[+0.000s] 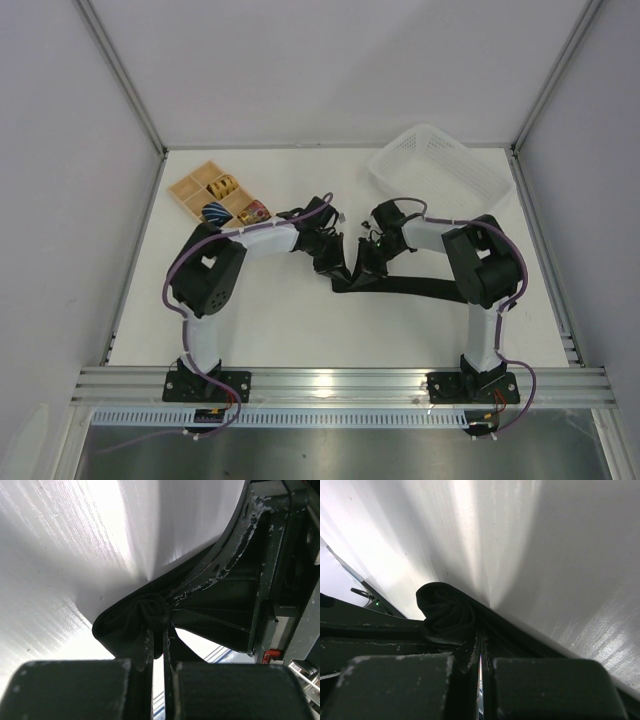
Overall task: Roll the ties
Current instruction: Roll the tie
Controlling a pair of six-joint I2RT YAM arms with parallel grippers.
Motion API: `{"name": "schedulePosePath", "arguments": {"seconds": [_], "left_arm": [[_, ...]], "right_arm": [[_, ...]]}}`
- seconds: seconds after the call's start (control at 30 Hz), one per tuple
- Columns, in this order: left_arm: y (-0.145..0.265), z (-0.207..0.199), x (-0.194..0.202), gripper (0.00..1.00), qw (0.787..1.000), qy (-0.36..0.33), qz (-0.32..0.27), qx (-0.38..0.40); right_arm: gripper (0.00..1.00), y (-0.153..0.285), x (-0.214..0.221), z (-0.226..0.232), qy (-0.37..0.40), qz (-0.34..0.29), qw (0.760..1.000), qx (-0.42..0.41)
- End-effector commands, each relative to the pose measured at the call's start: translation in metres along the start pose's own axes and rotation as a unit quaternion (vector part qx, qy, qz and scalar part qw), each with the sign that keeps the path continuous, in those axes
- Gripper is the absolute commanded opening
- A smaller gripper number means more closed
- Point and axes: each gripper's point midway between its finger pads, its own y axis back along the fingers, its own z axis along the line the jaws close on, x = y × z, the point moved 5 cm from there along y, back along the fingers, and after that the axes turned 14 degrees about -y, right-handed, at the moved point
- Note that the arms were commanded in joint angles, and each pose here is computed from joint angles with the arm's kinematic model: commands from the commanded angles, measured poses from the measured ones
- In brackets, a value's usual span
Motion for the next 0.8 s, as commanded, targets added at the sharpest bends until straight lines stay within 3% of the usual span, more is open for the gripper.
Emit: {"name": "schedulePosePath", "arguments": {"seconds": [0.0, 0.23, 0.37, 0.43, 0.47, 0.77], "left_arm": [[-0.014, -0.001, 0.004, 0.01, 1.0, -0.003, 0.011, -0.003], [-0.024, 0.009, 0.015, 0.12, 1.0, 0.001, 0.019, -0.012], [-0.022, 0.009, 0.017, 0.31, 1.0, -0.007, 0.006, -0.009], [-0.019, 0.01, 0.021, 0.38, 1.0, -0.012, 0.0, -0.008], [-0.019, 0.009, 0.021, 0.46, 1.0, -0.017, -0.005, -0.006], [-0.015, 0.007, 0.029, 0.63, 0.999, -0.035, -0.025, 0.012]], "right_arm": [[0.0, 0.01, -0.008, 0.003, 0.002, -0.036, 0.999, 0.006], [0.0, 0.046, -0.014, 0.013, -0.014, -0.067, 0.998, 0.006], [0.0, 0.065, -0.022, 0.014, -0.002, -0.082, 0.997, 0.006], [0.0, 0.07, -0.025, 0.011, 0.0, -0.078, 0.997, -0.002], [0.0, 0.071, -0.026, 0.012, 0.001, -0.074, 0.997, -0.008], [0.0, 0.062, -0.024, 0.027, 0.004, -0.014, 0.998, -0.068]]}}
